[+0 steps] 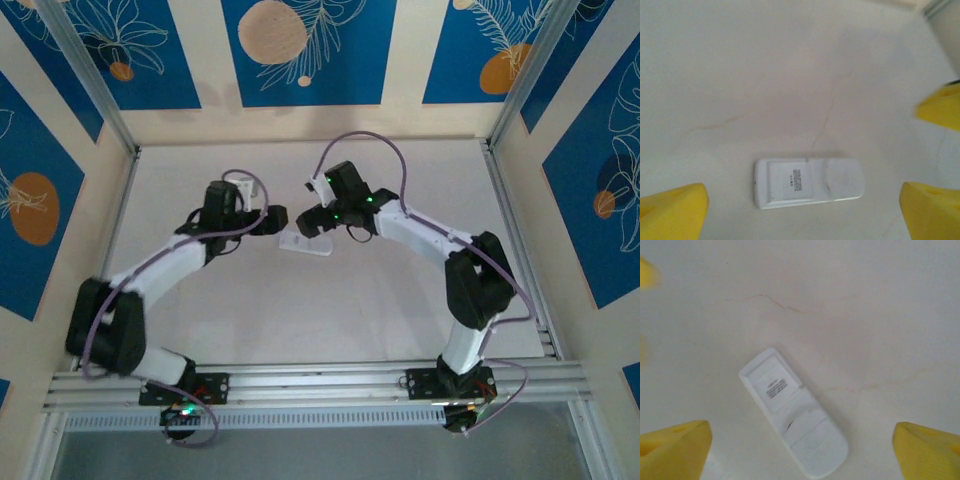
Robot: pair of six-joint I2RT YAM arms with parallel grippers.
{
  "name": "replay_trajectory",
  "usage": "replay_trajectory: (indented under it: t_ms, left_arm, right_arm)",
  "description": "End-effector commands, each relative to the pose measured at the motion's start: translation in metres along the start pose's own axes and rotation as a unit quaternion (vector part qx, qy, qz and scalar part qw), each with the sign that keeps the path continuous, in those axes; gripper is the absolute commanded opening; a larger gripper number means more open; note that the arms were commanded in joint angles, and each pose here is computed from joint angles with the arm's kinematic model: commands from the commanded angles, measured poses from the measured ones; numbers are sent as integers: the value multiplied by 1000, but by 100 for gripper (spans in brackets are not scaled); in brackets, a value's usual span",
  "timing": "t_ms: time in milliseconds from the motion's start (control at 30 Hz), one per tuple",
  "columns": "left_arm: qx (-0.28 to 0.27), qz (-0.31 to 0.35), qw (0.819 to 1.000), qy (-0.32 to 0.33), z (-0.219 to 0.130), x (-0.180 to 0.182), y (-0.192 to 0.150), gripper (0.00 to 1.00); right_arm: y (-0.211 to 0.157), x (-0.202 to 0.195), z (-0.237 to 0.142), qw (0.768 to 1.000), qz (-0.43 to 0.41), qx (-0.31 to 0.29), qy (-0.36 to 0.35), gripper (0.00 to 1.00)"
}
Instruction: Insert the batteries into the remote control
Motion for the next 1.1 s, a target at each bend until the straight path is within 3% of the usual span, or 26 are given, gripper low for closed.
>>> replay_trajectory:
  t_ms: [0, 233, 433, 500, 600, 700, 833, 933, 1067]
  left_arm:
    - [-27, -44, 997, 65, -35, 17, -13, 98]
    - [-41, -60, 994, 76, -89, 24, -47, 98]
    - [-28, -87, 994, 65, -90, 30, -67, 99]
    - [-22, -94, 994, 59, -86, 31, -70, 99]
    - [-17, -103, 993, 51, -82, 29, -70, 99]
    - [-12, -115, 993, 39, -79, 26, -67, 100]
    - [14, -142, 989, 25, -76, 17, -60, 100]
    - [27, -158, 987, -5, -72, 5, -49, 100]
    - [12, -176, 983, -56, -69, -9, -33, 100]
  right_arm:
    - [-28, -4, 26, 990, -103, 92, 33, 97]
    - [-54, 0, 71, 972, -130, 177, 81, 95]
    - [-76, 5, 93, 964, -116, 219, 95, 88]
    - [-80, 7, 96, 962, -115, 229, 97, 79]
    - [-82, 14, 96, 960, -115, 233, 101, 57]
    - [-76, 22, 87, 964, -98, 218, 112, 40]
    - [-51, 30, 57, 980, -44, 163, 110, 30]
    - [-30, 40, 18, 985, 53, 78, 147, 28]
    - [-33, 49, -13, 963, 163, 6, 214, 30]
Point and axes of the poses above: each hand's point on the last joint's axis, 136 mm out from that joint toward the fingers, its own z axis out along the fingers, its own x axis along the line the jaws close on, y = z × x, the point moved 7 cm from there along -z, back along the fingers, and after that the axes turned 4 degrees about -z, right-handed, at the moved point
